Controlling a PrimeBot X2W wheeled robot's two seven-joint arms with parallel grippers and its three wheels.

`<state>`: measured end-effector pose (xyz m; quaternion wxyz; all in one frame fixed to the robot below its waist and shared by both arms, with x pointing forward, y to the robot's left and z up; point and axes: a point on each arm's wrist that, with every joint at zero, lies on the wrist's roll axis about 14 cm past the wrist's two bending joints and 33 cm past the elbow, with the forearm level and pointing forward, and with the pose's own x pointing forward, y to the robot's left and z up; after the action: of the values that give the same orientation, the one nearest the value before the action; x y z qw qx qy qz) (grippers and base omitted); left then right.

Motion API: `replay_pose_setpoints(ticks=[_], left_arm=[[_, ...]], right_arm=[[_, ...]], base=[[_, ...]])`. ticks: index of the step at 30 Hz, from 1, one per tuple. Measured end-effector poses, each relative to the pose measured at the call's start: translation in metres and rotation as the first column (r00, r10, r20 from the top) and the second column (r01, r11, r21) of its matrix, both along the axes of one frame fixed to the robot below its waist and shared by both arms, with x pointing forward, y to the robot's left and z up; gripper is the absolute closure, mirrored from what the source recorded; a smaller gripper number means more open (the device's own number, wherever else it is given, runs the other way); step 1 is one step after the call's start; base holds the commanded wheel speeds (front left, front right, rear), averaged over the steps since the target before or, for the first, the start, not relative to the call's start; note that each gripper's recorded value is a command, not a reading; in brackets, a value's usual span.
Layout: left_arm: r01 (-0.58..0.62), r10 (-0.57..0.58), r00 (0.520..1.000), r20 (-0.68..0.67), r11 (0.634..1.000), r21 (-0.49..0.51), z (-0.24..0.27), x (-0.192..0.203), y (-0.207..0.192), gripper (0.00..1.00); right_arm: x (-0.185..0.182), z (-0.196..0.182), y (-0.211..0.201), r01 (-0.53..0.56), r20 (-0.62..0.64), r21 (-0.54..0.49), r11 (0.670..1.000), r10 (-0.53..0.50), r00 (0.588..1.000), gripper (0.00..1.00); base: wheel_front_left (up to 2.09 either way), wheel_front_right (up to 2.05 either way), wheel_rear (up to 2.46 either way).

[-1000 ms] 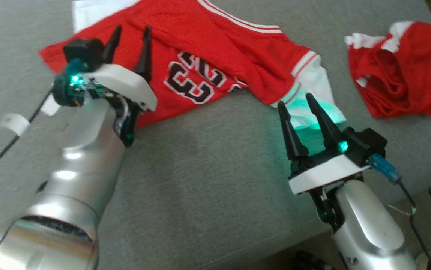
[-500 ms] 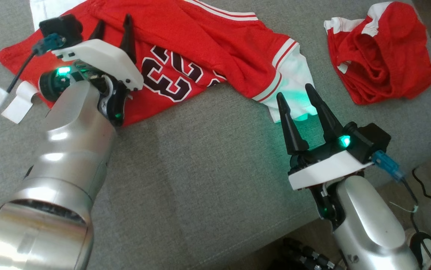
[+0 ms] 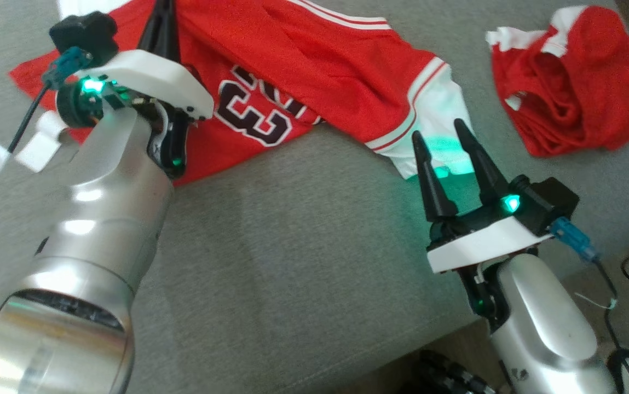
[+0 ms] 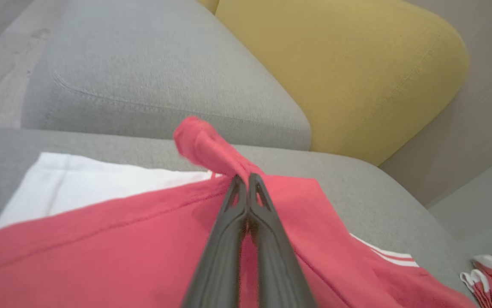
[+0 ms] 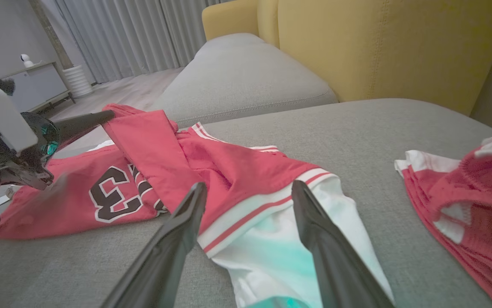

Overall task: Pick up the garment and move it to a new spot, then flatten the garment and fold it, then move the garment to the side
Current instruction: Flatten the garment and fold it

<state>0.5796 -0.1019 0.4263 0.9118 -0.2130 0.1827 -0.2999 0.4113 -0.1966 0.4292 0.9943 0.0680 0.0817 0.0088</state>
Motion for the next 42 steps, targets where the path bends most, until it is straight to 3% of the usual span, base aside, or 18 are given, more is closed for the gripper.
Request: replay_pose_setpoints(ticks=[9,12,17,24,26,27,32,42], left_arm=[[-0.147,0.165,0.973,0.164,0.982,-0.118,0.07,0.014,0.066,1.0],[-0.249,0.274,0.948,0.161,0.955,-0.162,0.08,-0.005,0.113,1.0],[-0.374,0.395,0.907,0.145,0.915,-0.152,0.076,-0.047,0.171,1.0],[-0.512,0.515,0.856,0.03,0.855,-0.083,0.026,-0.137,0.223,0.98],[-0.554,0.555,0.832,-0.005,0.83,-0.07,0.013,-0.16,0.236,0.53],[-0.575,0.575,0.818,-0.014,0.816,-0.06,0.008,-0.17,0.244,0.0],[-0.61,0.609,0.793,0.025,0.792,0.034,-0.002,-0.195,0.266,0.0],[-0.554,0.493,0.831,0.259,0.774,0.305,0.003,-0.219,0.268,0.0]], right_arm=[[0.014,0.006,0.02,-0.053,0.031,0.016,0.998,0.052,0.998,0.0],[0.014,0.008,0.036,-0.094,0.039,0.03,0.995,0.093,0.995,0.0],[-0.002,0.006,0.059,-0.147,0.025,0.056,0.988,0.146,0.989,0.0],[-0.023,0.011,0.081,-0.203,0.028,0.065,0.977,0.202,0.979,0.0],[-0.027,0.013,0.086,-0.219,0.032,0.064,0.974,0.217,0.976,0.0],[-0.028,0.014,0.088,-0.225,0.035,0.062,0.972,0.223,0.974,0.0],[-0.033,0.021,0.093,-0.24,0.052,0.057,0.969,0.237,0.97,0.0],[-0.036,0.029,0.088,-0.226,0.077,0.051,0.973,0.222,0.972,0.0]], base=[[0.0,0.0,0.0],[0.0,0.0,0.0],[0.0,0.0,0.0],[0.0,0.0,0.0],[0.0,0.0,0.0],[0.0,0.0,0.0],[0.0,0.0,0.0],[0.0,0.0,0.0]])
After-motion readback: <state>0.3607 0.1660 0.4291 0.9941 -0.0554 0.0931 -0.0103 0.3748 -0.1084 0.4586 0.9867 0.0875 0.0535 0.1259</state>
